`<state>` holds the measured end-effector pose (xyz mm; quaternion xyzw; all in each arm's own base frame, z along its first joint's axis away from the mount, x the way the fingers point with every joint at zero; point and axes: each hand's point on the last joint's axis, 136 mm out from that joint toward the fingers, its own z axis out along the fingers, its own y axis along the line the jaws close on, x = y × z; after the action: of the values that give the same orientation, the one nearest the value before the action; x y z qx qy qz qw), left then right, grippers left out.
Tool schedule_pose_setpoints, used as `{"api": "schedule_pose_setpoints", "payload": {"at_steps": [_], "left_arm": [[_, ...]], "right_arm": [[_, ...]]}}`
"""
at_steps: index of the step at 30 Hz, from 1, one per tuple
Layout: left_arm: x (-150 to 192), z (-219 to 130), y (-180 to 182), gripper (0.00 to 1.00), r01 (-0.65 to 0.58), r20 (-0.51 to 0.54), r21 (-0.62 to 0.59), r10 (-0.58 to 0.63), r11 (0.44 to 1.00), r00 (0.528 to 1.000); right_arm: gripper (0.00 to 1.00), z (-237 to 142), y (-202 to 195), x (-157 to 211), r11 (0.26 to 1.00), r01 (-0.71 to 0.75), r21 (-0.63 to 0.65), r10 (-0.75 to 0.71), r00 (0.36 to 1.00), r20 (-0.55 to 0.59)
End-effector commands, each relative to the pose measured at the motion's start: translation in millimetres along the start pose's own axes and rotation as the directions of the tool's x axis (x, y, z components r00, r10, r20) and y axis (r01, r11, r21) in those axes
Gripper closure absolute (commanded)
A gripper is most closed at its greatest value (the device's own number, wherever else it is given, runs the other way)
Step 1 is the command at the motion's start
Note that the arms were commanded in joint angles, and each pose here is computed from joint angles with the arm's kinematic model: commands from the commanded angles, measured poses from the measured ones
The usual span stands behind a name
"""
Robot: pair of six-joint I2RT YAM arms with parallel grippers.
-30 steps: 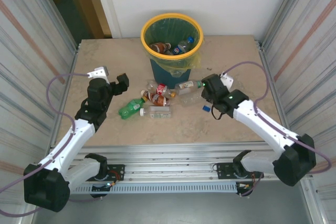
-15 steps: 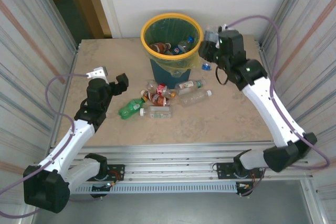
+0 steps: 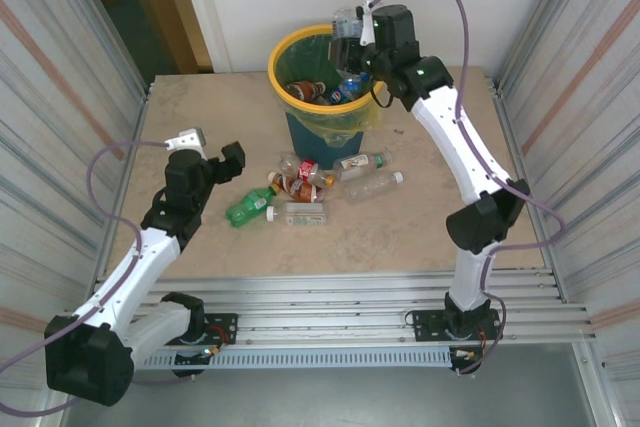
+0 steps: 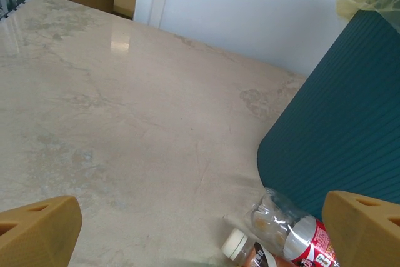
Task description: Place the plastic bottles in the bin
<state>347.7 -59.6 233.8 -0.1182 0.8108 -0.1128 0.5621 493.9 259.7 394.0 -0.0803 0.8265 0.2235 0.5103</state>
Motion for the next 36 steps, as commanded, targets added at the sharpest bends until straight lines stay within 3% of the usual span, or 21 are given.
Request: {"api": "schedule_pose_setpoints", "payload": {"at_steps": [1, 8, 14, 24, 36], "left_arm": [[-3, -1, -1, 0.01, 0.013, -0.001, 0.007, -0.013, 1.0, 1.0], [-2, 2, -2, 0.01, 0.012, -0.008, 0.01, -0.012, 1.0, 1.0], [1, 4, -1, 0.01, 0.01, -0.02, 0.007, -0.01, 1.0, 1.0], [1, 3, -1, 0.01, 0.013, -0.022, 0.005, -0.013, 1.0, 1.0], [0, -1, 3, 0.01, 0.02, -0.018, -0.012, -0.021, 1.0, 1.0]], "right_arm": [[0.56, 19, 15, -3, 0.995, 0.083, -0.046, -0.082, 0.996, 0.022], [0.54, 60, 35, 24, 0.985, 0.148, -0.088, -0.151, 0.988, -0.029], [0.45, 74, 40, 41, 0.982, 0.173, -0.082, -0.178, 0.982, -0.061], [0.24, 77, 38, 54, 0.981, 0.176, -0.076, -0.183, 0.978, -0.101], [0.2, 47, 44, 23, 0.978, 0.2, -0.064, -0.202, 0.979, -0.03]]}}
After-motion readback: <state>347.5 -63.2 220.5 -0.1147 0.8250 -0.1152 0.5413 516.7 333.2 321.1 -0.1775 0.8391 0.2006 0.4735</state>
